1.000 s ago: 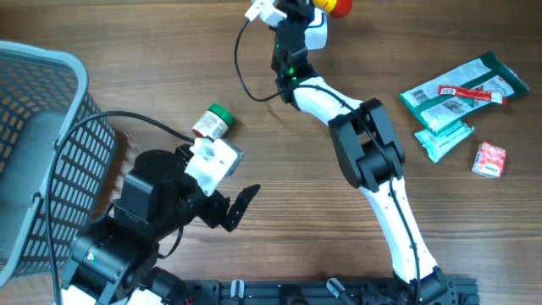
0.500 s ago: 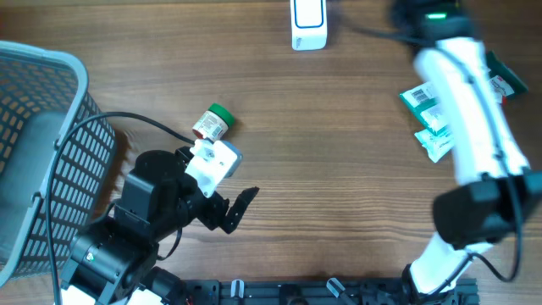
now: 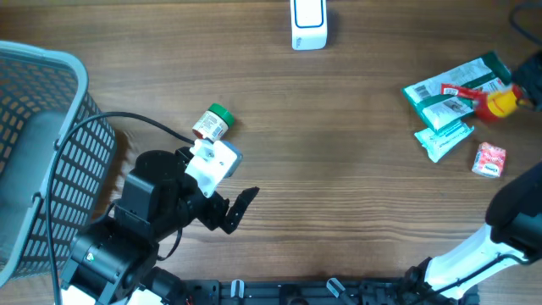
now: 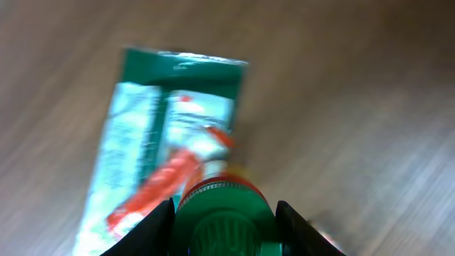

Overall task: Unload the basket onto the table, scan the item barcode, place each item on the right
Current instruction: 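Carry the sauce bottle right and drop it on the packs, then grasp the green-capped jar with the left gripper and lift it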

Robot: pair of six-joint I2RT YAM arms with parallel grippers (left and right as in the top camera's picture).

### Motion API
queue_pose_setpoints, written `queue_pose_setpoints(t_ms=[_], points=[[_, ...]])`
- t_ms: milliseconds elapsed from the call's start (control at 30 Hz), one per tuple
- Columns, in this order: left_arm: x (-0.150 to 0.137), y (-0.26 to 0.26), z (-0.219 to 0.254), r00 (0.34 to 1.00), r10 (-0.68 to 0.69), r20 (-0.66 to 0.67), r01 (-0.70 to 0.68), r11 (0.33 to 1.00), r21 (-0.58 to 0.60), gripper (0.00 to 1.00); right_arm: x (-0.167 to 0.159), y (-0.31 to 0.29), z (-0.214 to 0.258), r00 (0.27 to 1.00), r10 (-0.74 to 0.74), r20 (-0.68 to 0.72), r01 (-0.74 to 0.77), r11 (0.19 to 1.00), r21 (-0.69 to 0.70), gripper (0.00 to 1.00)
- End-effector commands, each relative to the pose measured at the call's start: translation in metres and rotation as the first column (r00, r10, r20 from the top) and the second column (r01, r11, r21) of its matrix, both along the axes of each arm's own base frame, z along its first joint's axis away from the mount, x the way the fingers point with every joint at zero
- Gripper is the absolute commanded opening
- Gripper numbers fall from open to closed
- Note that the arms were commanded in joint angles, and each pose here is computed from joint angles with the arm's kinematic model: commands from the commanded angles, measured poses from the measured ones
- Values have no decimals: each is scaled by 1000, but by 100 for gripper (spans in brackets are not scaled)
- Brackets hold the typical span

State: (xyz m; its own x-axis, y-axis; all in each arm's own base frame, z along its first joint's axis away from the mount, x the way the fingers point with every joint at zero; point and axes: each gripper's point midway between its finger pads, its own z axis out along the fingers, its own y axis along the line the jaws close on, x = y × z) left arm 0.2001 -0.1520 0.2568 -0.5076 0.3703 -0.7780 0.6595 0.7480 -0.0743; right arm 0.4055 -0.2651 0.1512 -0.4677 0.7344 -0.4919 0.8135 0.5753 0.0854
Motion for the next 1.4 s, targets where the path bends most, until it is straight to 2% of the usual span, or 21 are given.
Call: queue_pose_setpoints(t_ms=[0, 100, 267, 300, 367, 467, 500, 567, 700, 733, 800, 867, 933, 967, 1000, 1067, 1100, 1167, 1233, 1267, 1367], points=[[0, -2, 6, 1000, -2, 1, 2, 1000, -21, 100, -13, -31, 10, 994, -111, -17, 108, 986, -125, 4], [0, -2, 6, 1000, 9, -9, -10, 999, -32, 100, -15, -42, 17, 994, -93, -49, 81, 975, -208, 4], [0, -2, 6, 1000, 10, -9, -10, 999, -32, 100, -8, -34, 12, 998, -58, -27, 53, 986, -158, 4], [0, -2, 6, 1000, 10, -9, -10, 999, -32, 100, -9, -33, 12, 998, -57, -29, 52, 986, -157, 13], [0, -2, 6, 1000, 9, -9, -10, 999, -32, 100, -9, -30, 10, 998, -46, -30, 42, 989, -139, 38], [0, -2, 6, 1000, 9, -9, -10, 999, -32, 100, -8, -26, 7, 999, -34, -29, 31, 993, -116, 56], [0, -2, 6, 1000, 9, -9, -10, 999, -32, 100, -8, -25, 7, 999, -32, -31, 28, 993, -112, 67], [0, -2, 6, 1000, 9, -9, -10, 999, -32, 100, -9, -24, 6, 999, -32, -36, 28, 994, -110, 77], [0, -2, 6, 1000, 9, -9, -10, 999, -32, 100, -7, -17, 21, 1000, -7, 9, 8, 996, -92, 77], [0, -2, 6, 1000, 10, -9, -10, 999, -32, 100, -5, -16, 35, 999, -1, 44, 6, 994, -105, 77], [3, 1, 6, 1000, 27, 1, -27, 999, -22, 100, 1, -7, 100, 978, 77, 193, -44, 985, -170, 78], [11, 12, 4, 995, 98, 20, -98, 995, 16, 100, 6, 19, 151, 921, 185, 344, -129, 975, -178, 79], [25, 31, 0, 973, 226, 40, -228, 971, 66, 100, 8, 52, 187, 846, 286, 451, -233, 957, -171, 79], [34, 40, -1, 953, 297, 55, -301, 950, 87, 100, 11, 82, 204, 779, 373, 504, -339, 927, -161, 79], [42, 47, -2, 929, 366, 58, -370, 925, 86, 100, 13, 103, 210, 725, 451, 521, -432, 886, -168, 78], [58, 60, -4, 859, 509, 56, -512, 856, 73, 100, 18, 136, 208, 661, 536, 525, -545, 824, -155, 76], [66, 65, -9, 831, 553, 58, -556, 826, 91, 100, 21, 159, 204, 614, 603, 510, -617, 769, -166, 75], [75, 65, -22, 824, 565, 40, -564, 815, 134, 100, 28, 207, 203, 495, 730, 472, -738, 640, -216, 74], [84, 74, -30, 791, 611, 13, -607, 783, 139, 100, 30, 261, 198, 354, 837, 417, -833, 485, -266, 74], [87, 79, -29, 783, 622, 7, -618, 776, 128, 100, 30, 292, 193, 271, 881, 388, -874, 394, -284, 74], [87, 118, -4, 730, 683, 14, -683, 730, 10, 100, 35, 356, 163, 147, 930, 336, -935, 242, -260, 78]])
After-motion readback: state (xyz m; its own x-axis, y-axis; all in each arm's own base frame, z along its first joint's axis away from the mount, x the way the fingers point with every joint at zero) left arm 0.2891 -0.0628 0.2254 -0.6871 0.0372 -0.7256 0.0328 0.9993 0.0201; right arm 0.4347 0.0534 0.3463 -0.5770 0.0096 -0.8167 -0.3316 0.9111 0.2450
